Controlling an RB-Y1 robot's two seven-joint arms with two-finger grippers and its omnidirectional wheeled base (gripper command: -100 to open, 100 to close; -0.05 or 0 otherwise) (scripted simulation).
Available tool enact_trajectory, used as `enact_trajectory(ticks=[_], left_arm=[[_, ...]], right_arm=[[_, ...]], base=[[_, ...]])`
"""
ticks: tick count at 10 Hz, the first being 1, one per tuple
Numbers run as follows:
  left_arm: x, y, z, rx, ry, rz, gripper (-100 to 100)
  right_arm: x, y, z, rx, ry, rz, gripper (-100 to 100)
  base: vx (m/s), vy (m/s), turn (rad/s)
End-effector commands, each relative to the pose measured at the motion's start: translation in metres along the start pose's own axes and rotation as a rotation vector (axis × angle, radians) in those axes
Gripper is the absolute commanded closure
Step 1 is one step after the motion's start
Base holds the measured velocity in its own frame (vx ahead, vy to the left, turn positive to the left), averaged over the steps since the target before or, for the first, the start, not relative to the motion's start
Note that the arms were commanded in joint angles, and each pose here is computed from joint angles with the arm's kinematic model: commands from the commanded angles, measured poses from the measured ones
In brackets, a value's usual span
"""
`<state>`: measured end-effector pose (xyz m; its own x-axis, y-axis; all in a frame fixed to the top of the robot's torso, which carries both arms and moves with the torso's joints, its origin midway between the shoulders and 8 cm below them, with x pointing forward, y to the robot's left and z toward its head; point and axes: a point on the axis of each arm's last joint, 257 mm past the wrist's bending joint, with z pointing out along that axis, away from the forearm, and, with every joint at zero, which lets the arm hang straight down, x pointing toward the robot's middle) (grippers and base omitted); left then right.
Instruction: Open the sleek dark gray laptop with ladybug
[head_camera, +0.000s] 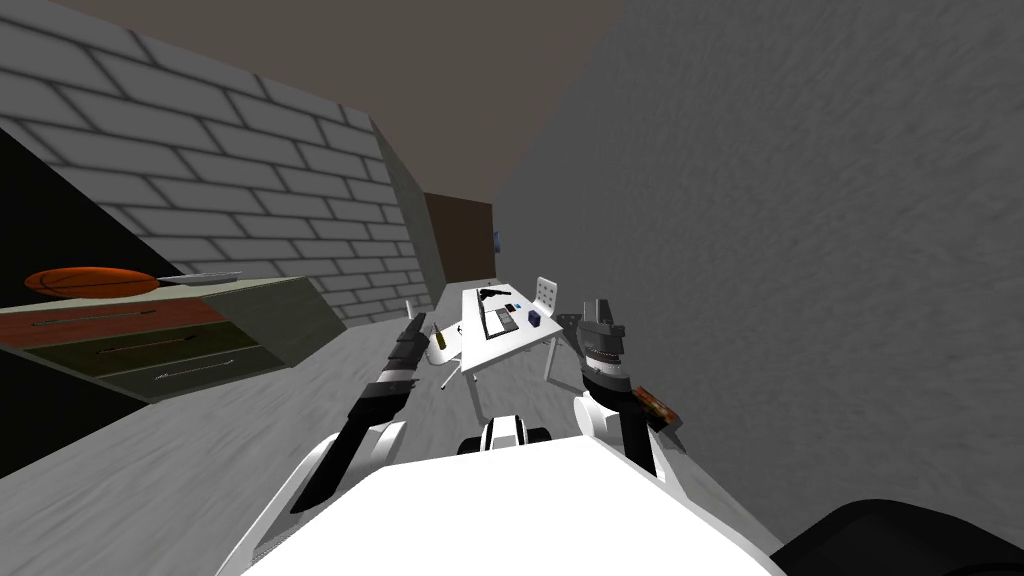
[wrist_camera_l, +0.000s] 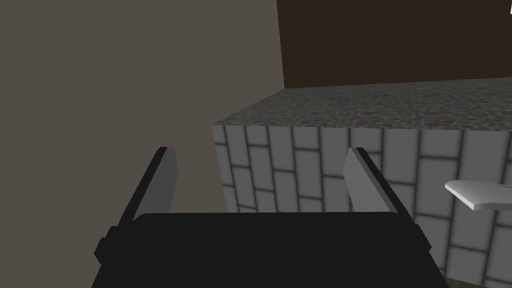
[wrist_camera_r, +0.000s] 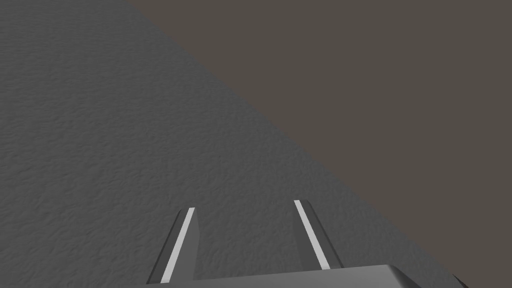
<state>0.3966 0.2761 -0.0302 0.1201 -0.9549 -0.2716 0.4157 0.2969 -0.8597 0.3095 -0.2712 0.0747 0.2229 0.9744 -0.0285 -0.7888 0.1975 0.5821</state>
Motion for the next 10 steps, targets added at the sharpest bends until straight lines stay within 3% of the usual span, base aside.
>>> enact_trajectory(ticks=[1, 6, 10], left_arm=[[-0.003, 0.016, 0.003, -0.05, -0.002, 0.04, -100], [-0.009, 0.042, 0.006, -0.134, -0.016, 0.093, -100], [-0.018, 0.07, 0.008, -0.232, -0.039, 0.142, -100]], right_arm=[[0.0, 0.0, 0.0, 0.0, 0.0, 0.0, 0], [0.0, 0.0, 0.0, 0.0, 0.0, 0.0, 0], [0.0, 0.0, 0.0, 0.0, 0.0, 0.0, 0]], base=[[0.06, -0.102, 0.011], [0.057, -0.087, 0.011], [0.075, -0.115, 0.015]])
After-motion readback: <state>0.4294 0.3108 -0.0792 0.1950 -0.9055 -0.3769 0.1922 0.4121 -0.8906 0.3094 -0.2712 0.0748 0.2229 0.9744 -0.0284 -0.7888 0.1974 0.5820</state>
